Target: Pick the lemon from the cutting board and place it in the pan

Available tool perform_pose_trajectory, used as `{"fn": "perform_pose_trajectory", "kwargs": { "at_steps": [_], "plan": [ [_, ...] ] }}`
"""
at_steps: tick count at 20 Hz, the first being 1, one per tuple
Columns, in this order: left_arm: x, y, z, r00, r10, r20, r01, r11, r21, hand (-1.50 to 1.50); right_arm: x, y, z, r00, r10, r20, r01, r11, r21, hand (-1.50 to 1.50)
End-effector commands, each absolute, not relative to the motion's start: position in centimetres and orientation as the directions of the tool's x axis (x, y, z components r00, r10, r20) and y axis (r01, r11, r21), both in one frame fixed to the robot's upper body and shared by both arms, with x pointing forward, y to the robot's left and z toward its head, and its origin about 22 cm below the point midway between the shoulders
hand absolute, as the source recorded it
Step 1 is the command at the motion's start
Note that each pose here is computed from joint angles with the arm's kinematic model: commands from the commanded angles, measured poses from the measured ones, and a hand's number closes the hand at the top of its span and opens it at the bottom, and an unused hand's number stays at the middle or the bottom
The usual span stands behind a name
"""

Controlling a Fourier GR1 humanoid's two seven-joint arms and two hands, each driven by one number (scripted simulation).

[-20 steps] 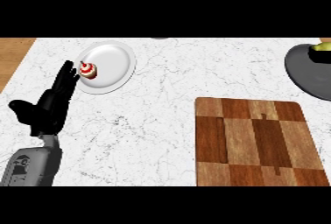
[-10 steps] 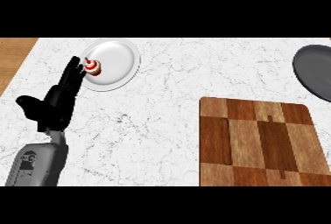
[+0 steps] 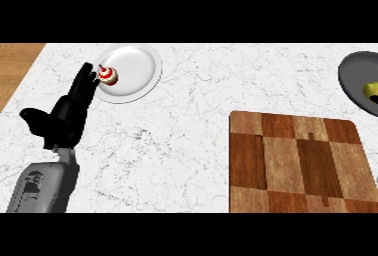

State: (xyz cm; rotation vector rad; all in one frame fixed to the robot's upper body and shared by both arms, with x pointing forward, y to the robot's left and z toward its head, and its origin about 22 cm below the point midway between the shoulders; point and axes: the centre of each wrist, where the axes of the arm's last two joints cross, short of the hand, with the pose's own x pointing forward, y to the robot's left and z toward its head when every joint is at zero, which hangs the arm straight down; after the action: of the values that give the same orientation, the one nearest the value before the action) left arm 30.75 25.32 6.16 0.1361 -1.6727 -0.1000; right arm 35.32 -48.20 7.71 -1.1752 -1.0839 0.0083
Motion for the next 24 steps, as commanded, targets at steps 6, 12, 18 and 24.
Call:
{"fn": "perform_pose_trajectory", "kwargs": {
  "at_steps": [6,12,18,24],
  "plan": [
    [30.8,25.2,5.9,-0.094,-0.139,0.986,-0.042,0.99,0.136,0.0,34.0,-49.0,6.4,0.37,0.488,0.791,0.609,0.515,-0.603,-1.5],
    [30.0,27.7,5.4,-0.075,-0.144,0.987,-0.064,0.988,0.14,0.0,32.9,-49.6,5.3,0.16,0.399,0.903,0.75,0.546,-0.374,-1.5],
    [29.5,27.4,5.3,-0.042,-0.145,0.989,-0.083,0.987,0.141,0.0,29.4,-51.3,2.6,0.019,0.297,0.955,0.681,0.696,-0.23,-1.5],
    [29.8,29.3,5.0,-0.031,-0.172,0.985,-0.124,0.978,0.167,0.0,26.8,-53.2,2.7,-0.038,0.312,0.949,0.597,0.769,-0.229,-1.5]
  ]
}}
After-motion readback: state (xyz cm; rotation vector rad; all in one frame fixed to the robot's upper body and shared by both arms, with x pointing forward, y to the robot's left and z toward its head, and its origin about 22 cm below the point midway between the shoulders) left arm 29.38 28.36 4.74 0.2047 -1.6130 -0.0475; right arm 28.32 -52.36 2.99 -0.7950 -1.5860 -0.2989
